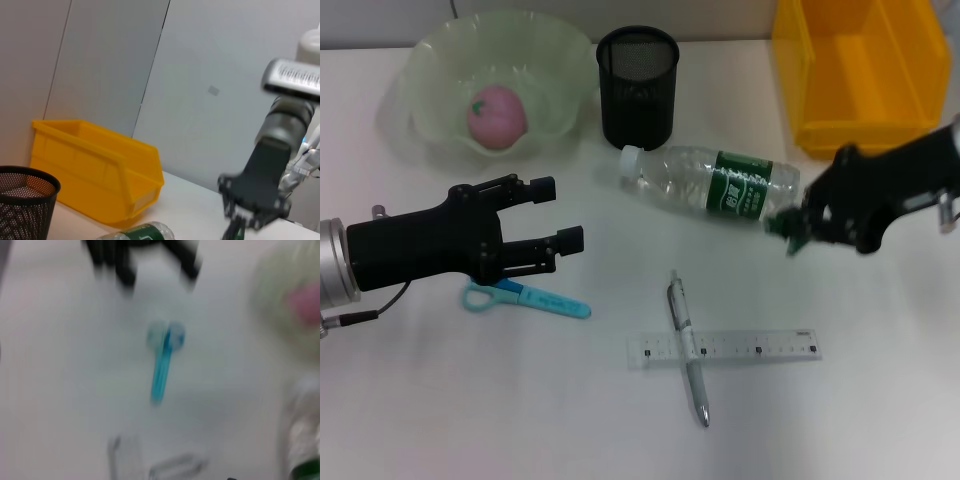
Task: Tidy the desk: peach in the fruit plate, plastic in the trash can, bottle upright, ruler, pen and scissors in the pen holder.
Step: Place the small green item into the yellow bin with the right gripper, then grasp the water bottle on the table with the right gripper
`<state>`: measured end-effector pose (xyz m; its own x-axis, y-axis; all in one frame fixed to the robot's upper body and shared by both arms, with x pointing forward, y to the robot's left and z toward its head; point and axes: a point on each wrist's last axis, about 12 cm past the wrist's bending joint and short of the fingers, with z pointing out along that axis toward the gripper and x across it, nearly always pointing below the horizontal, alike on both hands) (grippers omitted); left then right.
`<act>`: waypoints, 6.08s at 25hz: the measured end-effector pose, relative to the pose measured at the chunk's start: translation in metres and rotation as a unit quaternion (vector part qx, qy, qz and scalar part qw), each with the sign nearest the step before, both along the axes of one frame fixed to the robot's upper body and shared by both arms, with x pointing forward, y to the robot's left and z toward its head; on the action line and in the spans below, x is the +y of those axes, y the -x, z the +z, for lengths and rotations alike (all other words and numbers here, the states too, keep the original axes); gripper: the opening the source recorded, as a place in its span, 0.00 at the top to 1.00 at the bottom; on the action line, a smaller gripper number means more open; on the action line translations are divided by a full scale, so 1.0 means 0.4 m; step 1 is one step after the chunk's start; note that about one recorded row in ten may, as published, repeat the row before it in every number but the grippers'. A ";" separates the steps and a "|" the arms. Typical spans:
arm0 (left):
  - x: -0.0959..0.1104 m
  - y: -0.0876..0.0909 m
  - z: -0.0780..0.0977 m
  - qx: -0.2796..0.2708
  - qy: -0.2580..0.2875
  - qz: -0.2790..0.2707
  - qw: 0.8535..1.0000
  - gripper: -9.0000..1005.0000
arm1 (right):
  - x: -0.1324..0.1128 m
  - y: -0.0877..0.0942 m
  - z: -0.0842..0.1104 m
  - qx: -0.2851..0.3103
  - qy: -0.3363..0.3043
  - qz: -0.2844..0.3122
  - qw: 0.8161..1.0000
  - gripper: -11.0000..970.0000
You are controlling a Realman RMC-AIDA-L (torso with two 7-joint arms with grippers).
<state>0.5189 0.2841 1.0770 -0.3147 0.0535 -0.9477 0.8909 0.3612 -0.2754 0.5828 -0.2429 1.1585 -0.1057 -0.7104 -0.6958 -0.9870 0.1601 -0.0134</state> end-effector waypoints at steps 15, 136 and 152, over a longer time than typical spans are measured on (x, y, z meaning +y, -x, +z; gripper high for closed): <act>-0.010 -0.009 0.005 -0.008 0.003 -0.001 1.000 0.19 | -0.087 0.072 -0.125 -0.096 -0.323 -0.113 0.935 0.97; -0.020 0.002 -0.002 -0.007 0.010 -0.004 1.000 0.24 | 0.189 -0.158 -0.120 -0.024 0.139 -0.114 0.983 0.20; -0.019 -0.002 0.001 -0.007 0.010 -0.005 1.000 0.25 | 0.168 -0.142 -0.120 -0.021 0.113 -0.121 0.986 0.21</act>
